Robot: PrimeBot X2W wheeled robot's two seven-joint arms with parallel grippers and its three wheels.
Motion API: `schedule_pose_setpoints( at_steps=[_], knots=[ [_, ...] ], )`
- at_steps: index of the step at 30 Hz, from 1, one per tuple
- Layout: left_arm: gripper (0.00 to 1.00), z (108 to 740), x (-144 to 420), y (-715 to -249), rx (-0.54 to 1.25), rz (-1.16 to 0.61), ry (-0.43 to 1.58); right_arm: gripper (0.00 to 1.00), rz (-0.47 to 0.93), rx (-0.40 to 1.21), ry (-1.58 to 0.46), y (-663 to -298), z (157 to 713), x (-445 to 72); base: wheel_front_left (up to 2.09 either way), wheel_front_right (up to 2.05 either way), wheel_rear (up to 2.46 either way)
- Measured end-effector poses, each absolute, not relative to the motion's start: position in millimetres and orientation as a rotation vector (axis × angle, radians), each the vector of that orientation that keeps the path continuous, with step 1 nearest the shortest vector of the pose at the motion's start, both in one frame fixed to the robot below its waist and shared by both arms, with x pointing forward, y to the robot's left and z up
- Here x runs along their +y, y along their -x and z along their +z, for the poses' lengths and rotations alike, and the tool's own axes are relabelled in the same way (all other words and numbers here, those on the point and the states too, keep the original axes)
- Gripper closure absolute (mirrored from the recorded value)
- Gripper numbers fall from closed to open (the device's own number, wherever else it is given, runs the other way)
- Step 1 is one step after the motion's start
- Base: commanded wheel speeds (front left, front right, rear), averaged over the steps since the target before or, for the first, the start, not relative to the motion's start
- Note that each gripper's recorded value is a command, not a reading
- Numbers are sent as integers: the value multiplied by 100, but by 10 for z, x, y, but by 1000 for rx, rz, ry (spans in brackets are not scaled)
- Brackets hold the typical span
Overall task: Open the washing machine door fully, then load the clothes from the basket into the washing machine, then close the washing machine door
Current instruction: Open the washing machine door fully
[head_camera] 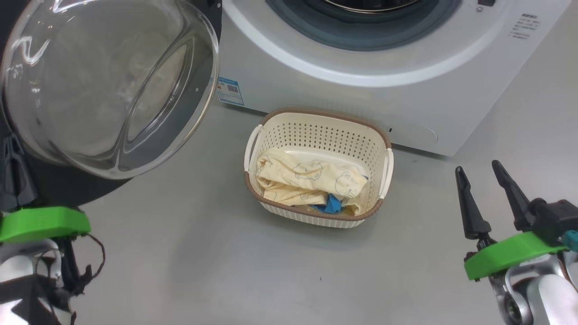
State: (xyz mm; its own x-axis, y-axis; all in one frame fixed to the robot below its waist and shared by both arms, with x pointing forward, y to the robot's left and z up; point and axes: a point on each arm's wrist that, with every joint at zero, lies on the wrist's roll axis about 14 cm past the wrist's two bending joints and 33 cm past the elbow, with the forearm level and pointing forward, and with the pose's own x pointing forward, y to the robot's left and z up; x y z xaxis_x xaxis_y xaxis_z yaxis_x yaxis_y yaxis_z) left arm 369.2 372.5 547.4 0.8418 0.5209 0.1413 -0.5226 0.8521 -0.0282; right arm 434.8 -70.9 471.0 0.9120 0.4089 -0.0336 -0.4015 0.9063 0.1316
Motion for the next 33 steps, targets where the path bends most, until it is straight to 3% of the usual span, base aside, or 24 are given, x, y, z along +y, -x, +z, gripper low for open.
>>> schedule_pose_setpoints(
  at_steps=[16,25,26,27,29,30,33],
  knots=[
    [100,6216,2924,-3777,-355,296,-29,0,302,-37,-131,-4126,5001,-1074,0,0,0],
    [100,5891,2347,-3825,-256,111,8,0,247,-53,-122,-3933,5047,-1279,0,0,0],
    [89,5839,2294,-3814,-241,91,11,0,242,-57,-122,-3913,5054,-1297,0,0,0],
    [56,5758,2224,-3781,-225,66,7,0,234,-60,-120,-3874,5068,-1326,0,0,0],
    [11,5675,2195,-3742,-201,59,9,0,226,-64,-118,-3837,5083,-1355,0,0,0],
    [0,5638,2189,-3718,-190,57,9,0,223,-65,-117,-3819,5090,-1364,0,0,0],
    [0,5577,2136,-3654,-181,38,14,0,217,-77,-112,-3782,5131,-1387,0,0,0]
  ],
)
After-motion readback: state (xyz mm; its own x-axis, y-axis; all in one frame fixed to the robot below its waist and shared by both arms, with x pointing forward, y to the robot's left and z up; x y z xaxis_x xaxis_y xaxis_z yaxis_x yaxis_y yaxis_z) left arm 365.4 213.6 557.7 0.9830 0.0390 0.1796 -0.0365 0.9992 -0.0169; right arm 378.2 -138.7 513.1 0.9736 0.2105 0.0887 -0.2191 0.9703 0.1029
